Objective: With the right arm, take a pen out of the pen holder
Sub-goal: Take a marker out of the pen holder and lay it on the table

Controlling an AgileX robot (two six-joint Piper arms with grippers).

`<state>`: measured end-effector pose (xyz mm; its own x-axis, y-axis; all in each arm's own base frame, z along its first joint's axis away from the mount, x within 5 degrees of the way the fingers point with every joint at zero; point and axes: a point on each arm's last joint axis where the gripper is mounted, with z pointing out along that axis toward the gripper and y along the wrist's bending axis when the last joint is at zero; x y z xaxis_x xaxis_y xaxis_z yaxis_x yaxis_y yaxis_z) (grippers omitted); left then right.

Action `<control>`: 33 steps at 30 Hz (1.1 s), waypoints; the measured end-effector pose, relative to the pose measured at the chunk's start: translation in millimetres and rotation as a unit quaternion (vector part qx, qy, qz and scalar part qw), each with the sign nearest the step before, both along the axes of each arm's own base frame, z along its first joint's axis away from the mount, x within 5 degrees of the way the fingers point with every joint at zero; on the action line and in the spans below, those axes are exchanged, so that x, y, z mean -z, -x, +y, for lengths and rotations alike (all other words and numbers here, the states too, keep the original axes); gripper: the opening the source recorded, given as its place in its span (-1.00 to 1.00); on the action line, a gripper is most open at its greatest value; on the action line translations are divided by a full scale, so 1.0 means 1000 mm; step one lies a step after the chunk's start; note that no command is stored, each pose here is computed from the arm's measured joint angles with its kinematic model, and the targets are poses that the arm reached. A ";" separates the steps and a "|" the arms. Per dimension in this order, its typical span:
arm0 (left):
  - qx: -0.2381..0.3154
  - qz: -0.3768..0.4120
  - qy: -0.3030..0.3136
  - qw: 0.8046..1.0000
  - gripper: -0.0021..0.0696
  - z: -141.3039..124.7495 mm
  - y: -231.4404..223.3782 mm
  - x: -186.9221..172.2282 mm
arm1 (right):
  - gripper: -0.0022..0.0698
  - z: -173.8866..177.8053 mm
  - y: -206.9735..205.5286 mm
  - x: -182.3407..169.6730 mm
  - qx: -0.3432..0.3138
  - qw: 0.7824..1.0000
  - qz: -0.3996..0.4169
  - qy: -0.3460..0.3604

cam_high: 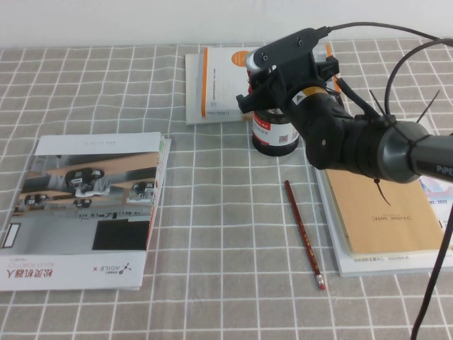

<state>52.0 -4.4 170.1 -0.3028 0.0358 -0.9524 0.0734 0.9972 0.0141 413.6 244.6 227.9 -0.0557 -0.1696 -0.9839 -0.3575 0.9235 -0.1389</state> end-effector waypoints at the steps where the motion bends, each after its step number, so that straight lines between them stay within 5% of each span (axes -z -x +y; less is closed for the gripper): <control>1: 0.000 0.000 0.000 1.000 -0.95 0.000 0.000 0.000 | 0.07 0.001 -0.001 0.001 0.000 1.000 0.000 0.000; 22: 0.000 0.000 0.000 1.000 -0.95 0.000 0.000 0.000 | 0.05 0.006 -0.006 0.011 -0.007 1.000 0.019 0.006; 33: 0.000 0.000 0.000 1.000 -0.95 0.000 0.000 0.000 | -0.31 0.006 -0.006 0.012 -0.008 1.000 0.022 0.007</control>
